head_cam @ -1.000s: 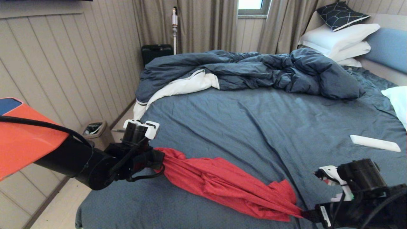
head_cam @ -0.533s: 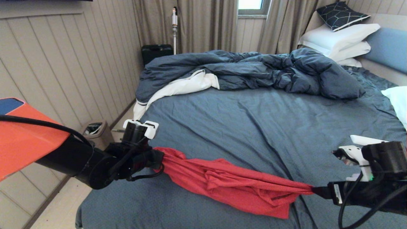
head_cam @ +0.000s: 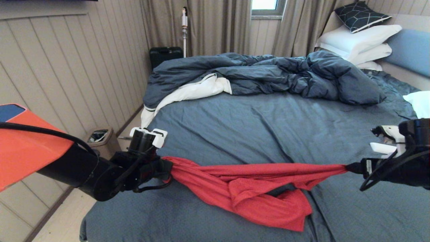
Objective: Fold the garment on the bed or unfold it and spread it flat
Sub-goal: Unford the red T-shirt
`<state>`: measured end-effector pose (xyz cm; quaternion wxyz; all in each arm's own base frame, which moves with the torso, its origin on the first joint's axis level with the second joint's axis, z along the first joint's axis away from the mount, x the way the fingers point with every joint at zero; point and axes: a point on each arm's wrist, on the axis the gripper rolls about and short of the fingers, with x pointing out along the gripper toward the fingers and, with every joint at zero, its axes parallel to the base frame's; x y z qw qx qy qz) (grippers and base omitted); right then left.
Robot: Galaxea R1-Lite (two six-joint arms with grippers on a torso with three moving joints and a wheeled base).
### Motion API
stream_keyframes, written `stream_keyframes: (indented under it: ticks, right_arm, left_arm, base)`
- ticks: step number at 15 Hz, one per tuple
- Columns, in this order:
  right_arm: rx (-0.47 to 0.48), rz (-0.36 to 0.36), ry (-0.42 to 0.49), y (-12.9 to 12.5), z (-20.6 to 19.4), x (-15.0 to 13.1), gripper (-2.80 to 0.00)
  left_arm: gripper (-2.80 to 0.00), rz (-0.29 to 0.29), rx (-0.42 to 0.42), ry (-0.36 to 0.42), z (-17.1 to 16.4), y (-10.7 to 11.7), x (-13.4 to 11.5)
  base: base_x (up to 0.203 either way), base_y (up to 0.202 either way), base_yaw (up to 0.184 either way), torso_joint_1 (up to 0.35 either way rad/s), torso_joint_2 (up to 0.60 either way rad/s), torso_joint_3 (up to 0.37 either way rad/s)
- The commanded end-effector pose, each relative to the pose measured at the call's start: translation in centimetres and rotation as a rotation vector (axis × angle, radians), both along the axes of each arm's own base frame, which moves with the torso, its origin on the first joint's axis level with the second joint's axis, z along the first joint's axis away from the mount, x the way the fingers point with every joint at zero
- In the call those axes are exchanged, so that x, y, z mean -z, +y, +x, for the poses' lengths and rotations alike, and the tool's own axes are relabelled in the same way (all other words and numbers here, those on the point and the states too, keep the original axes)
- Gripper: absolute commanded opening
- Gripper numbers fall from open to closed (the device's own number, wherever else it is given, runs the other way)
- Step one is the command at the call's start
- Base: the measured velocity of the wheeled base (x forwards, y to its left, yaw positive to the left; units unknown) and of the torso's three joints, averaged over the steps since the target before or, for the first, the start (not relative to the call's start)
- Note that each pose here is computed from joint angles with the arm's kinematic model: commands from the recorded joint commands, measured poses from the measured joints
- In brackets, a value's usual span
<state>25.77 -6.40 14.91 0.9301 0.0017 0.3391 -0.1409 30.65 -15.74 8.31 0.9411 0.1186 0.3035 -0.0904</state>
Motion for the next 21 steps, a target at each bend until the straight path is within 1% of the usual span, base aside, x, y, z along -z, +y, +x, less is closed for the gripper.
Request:
stream_keyframes:
  ticks: [1, 4, 7, 9, 10, 12, 14, 16, 17, 18, 19, 21]
  right_arm:
    - [0.034, 0.002, 0.012, -1.4, 1.7, 0.6, 0.0]
    - [0.07, -0.009, -0.036, -3.3, 4.7, -0.2, 0.0]
    - [0.099, -0.025, -0.087, -5.1, 8.9, -1.0, 0.0]
    - [0.127, -0.025, -0.072, -5.7, 10.5, -0.7, 0.0]
    - [0.127, -0.015, -0.075, -5.2, 10.4, -0.9, 0.0]
    - [0.095, 0.022, -0.082, -2.9, 9.6, -1.9, 0.0]
    - [0.021, 0.08, -0.02, 0.5, 7.7, -1.9, 0.0]
    - [-0.044, 0.115, 0.055, 3.2, 5.8, -0.7, 0.0]
    - [-0.069, 0.123, 0.103, 4.2, 4.9, 0.4, 0.0]
    - [-0.094, 0.127, 0.132, 5.1, 4.3, 1.1, 0.0]
    - [-0.104, 0.133, 0.173, 5.5, 3.8, 2.1, 0.0]
    - [-0.114, 0.137, 0.206, 5.9, 4.1, 3.1, 0.0]
  left_arm:
    - [-2.8, 0.0, -0.002, -0.003, 0.0, 0.0, 0.0]
    - [-2.8, -0.001, 0.0, -0.006, 0.1, -0.1, -0.1]
    - [-2.8, -0.006, 0.001, -0.017, 0.3, -0.2, -0.4]
    - [-2.8, -0.01, -0.001, -0.025, 0.5, -0.3, -0.6]
    - [-2.8, -0.009, -0.001, -0.024, 0.5, -0.3, -0.6]
    - [-2.8, -0.007, -0.001, -0.02, 0.5, -0.3, -0.5]
    - [-2.8, -0.006, -0.001, -0.017, 0.6, -0.4, -0.3]
    - [-2.8, -0.006, -0.001, -0.018, 0.6, -0.4, -0.4]
    - [-2.8, -0.005, -0.001, -0.016, 0.5, -0.4, -0.3]
    - [-2.8, -0.004, -0.001, -0.015, 0.5, -0.4, -0.3]
    - [-2.8, -0.003, -0.001, -0.013, 0.5, -0.4, -0.3]
    - [-2.8, -0.003, 0.001, -0.013, 0.5, -0.4, -0.3]
  base:
    - [0.0, 0.0, 0.0, 0.0, 0.0, 0.0]
    - [0.0, 0.0, 0.0, 0.0, 0.0, 0.0]
    - [0.0, 0.0, 0.0, 0.0, 0.0, 0.0]
    - [0.0, 0.0, 0.0, 0.0, 0.0, 0.0]
    - [0.0, 0.0, 0.0, 0.0, 0.0, 0.0]
    - [0.0, 0.0, 0.0, 0.0, 0.0, 0.0]
    - [0.0, 0.0, 0.0, 0.0, 0.0, 0.0]
    - [0.0, 0.0, 0.0, 0.0, 0.0, 0.0]
    - [0.0, 0.0, 0.0, 0.0, 0.0, 0.0]
    - [0.0, 0.0, 0.0, 0.0, 0.0, 0.0]
    - [0.0, 0.0, 0.0, 0.0, 0.0, 0.0]
    - [0.0, 0.0, 0.0, 0.0, 0.0, 0.0]
